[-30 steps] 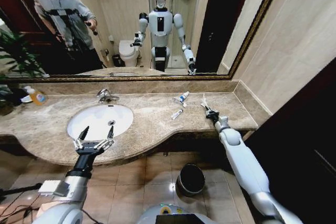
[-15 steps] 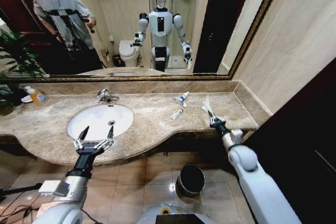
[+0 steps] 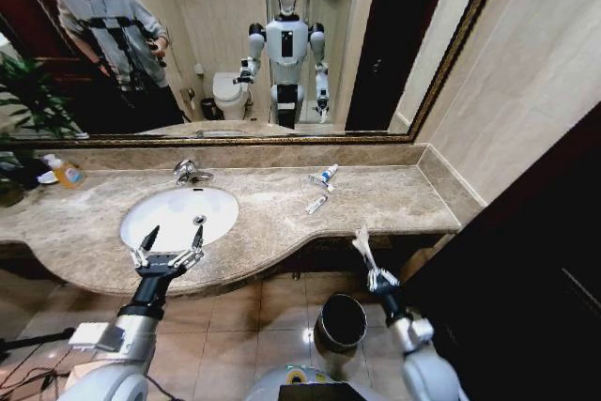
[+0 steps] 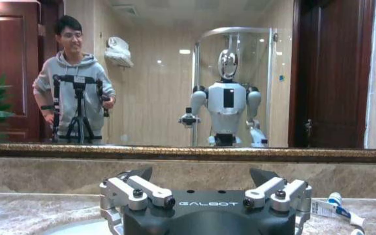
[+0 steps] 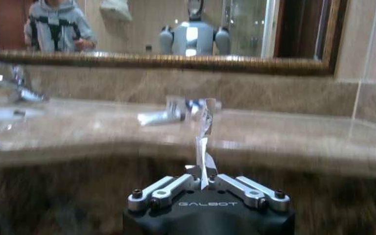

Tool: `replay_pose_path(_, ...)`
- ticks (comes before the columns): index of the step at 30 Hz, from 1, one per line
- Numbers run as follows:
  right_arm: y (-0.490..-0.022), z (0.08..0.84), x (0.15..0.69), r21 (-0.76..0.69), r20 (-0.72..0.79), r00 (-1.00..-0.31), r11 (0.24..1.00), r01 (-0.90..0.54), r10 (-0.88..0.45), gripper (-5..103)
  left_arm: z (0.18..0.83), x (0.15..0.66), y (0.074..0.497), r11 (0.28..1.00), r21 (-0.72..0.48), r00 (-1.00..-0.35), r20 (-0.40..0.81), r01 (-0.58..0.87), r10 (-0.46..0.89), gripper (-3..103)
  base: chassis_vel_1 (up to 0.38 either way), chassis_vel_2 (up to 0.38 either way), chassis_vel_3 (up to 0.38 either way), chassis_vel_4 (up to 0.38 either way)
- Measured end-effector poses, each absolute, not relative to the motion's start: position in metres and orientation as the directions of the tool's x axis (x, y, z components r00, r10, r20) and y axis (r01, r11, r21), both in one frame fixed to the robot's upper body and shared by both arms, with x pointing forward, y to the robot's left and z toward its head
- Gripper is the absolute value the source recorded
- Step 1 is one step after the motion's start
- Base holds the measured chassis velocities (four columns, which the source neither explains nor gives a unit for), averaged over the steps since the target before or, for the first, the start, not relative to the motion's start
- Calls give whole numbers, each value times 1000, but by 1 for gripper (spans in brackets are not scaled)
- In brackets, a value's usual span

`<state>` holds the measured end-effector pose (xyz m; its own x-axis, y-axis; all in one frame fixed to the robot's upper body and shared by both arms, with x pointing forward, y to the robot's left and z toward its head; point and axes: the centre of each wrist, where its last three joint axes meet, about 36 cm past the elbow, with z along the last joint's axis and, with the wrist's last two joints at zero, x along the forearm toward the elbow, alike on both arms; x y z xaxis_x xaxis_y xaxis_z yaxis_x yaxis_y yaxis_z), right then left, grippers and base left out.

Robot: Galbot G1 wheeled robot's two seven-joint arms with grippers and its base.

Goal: Pick up the trash from the sink and place it in the trash bin.

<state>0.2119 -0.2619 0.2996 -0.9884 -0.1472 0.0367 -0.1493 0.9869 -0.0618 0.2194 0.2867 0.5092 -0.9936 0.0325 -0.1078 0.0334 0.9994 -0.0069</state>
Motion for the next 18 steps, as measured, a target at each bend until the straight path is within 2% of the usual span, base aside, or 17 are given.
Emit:
replay_pose_path(8,-249,221,175,-93,119,-986,987,-131,-120,0,509,219,287,999,-7,-994,-108,33,32,100,0,0,0,0)
replay_pose_path(18,-244,140,184,-147,196,-974,978,-146,-116,0,509,219,287,999,-7,-994,-108,34,33,100,0,0,0,0)
